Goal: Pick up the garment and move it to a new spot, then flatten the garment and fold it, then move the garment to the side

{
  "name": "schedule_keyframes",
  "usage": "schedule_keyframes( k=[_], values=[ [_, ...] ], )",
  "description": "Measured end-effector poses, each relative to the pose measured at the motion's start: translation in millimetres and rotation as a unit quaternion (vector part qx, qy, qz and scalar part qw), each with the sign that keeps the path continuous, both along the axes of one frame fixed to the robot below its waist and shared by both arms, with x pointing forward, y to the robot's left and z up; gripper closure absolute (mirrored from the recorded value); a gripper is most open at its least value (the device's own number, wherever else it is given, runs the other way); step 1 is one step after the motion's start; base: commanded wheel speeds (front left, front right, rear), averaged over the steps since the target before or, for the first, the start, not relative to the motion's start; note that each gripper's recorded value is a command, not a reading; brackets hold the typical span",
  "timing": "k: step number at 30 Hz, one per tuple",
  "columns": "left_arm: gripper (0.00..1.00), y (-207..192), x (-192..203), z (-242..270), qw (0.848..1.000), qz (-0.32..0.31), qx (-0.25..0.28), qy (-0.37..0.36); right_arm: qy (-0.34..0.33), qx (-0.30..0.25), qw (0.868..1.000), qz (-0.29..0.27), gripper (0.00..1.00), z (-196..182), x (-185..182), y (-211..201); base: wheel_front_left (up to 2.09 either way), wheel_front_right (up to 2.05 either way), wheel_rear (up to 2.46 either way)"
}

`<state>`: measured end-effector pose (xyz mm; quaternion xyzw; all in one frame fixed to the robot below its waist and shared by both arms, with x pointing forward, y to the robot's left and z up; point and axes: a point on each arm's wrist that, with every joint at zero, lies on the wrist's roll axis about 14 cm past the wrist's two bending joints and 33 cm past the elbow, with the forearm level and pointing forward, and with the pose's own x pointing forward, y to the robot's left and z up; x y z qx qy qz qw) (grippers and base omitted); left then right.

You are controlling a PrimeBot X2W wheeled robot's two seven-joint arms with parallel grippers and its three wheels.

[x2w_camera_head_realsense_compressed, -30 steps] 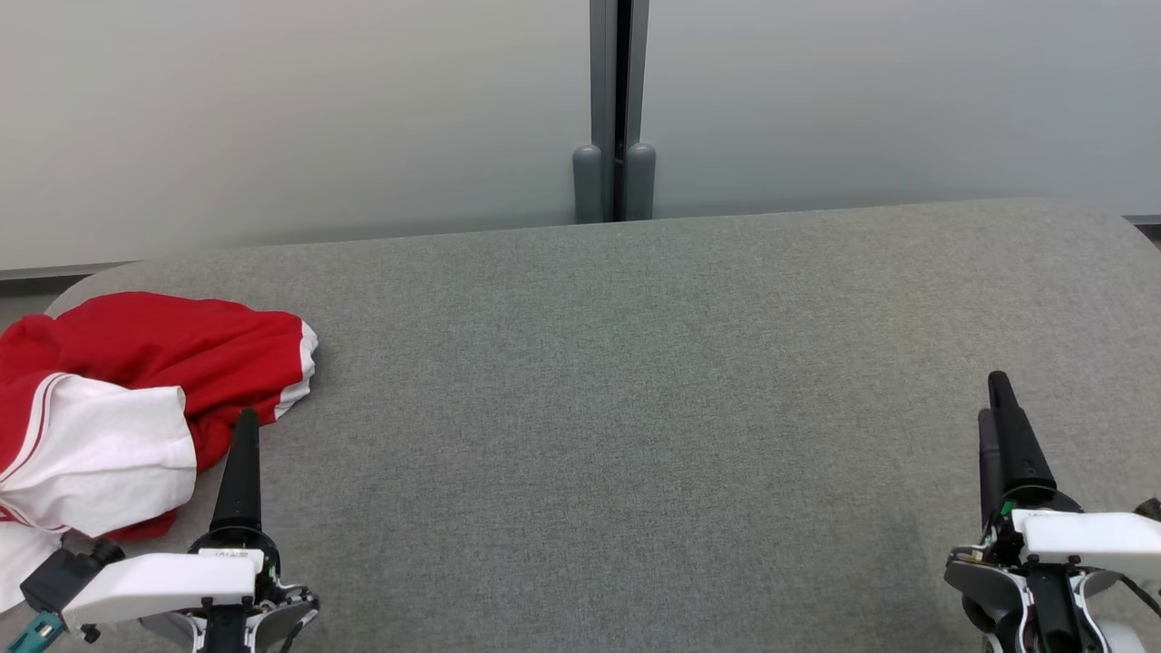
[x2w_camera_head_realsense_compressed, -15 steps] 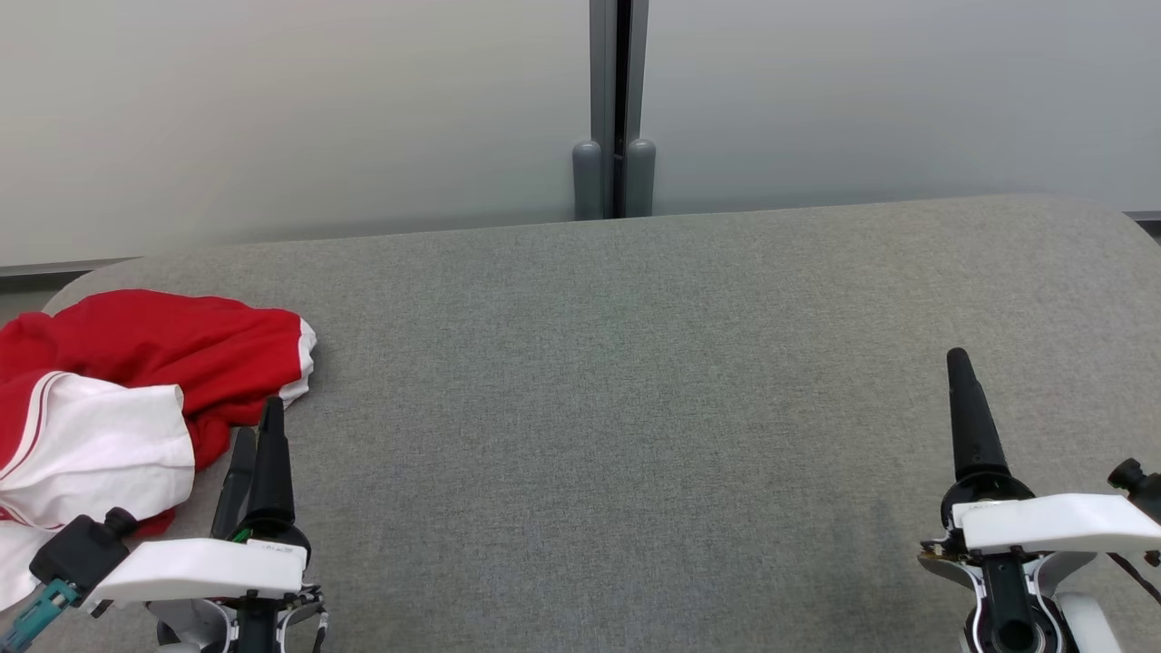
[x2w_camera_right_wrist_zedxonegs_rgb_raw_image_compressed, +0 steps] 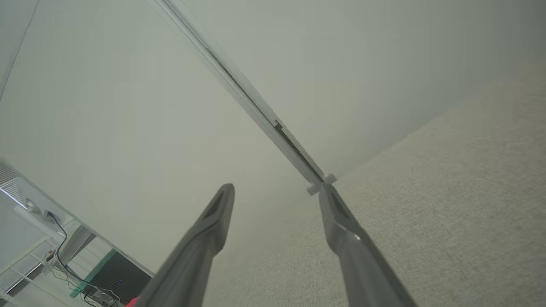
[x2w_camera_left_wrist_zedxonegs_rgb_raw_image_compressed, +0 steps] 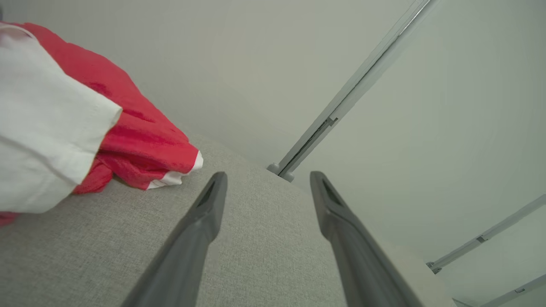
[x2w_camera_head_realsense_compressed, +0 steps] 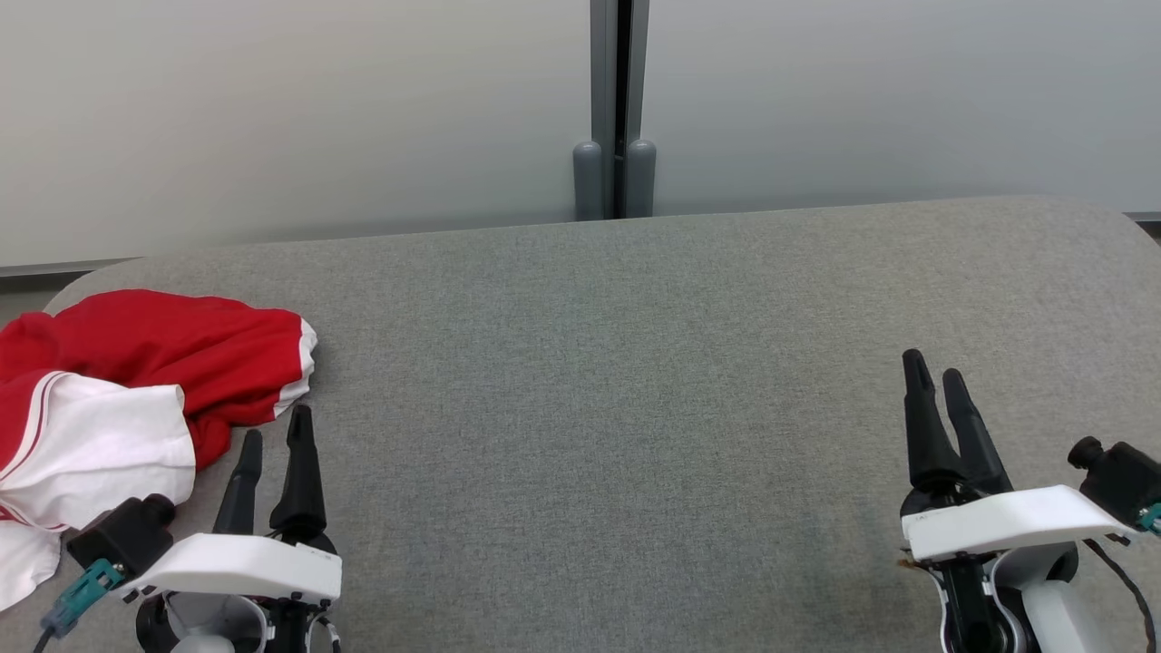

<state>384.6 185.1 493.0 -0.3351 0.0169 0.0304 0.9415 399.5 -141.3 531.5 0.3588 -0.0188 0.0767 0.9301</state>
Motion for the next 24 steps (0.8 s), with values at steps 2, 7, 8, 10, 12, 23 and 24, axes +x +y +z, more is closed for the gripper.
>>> schedule_keyframes(
  k=[2,7,8,10,12,23,24],
  values=[
    [0.0,-1,2,2,1.0,-0.001,0.018,-0.004,-0.001,-0.018,1.0,0.001,0.0,-2,0,1,0.0,0.0,0.0],
    [0.0,-3,1,2,0.998,-0.005,0.055,-0.004,0.008,-0.052,0.999,0.011,0.0,-11,0,9,0.0,0.0,0.0],
    [0.0,-3,1,2,0.998,-0.005,0.06,-0.004,0.011,-0.059,0.998,0.014,0.0,-14,0,10,0.0,0.0,0.0],
    [0.0,-3,0,1,0.998,-0.005,0.065,-0.004,0.013,-0.064,0.998,0.015,0.0,-16,0,11,0.0,0.0,0.0],
    [0.0,-3,0,1,0.997,-0.005,0.075,-0.004,0.014,-0.074,0.997,0.017,0.0,-18,0,12,0.0,0.0,0.0],
    [0.0,-7,-2,1,0.99,-0.014,0.137,-0.009,0.009,-0.129,0.991,0.04,0.0,-23,3,26,0.0,0.0,0.0],
    [0.0,-7,-2,1,0.99,-0.014,0.141,-0.011,0.005,-0.134,0.99,0.04,0.0,-22,4,26,0.0,0.0,0.0]
  ],
)
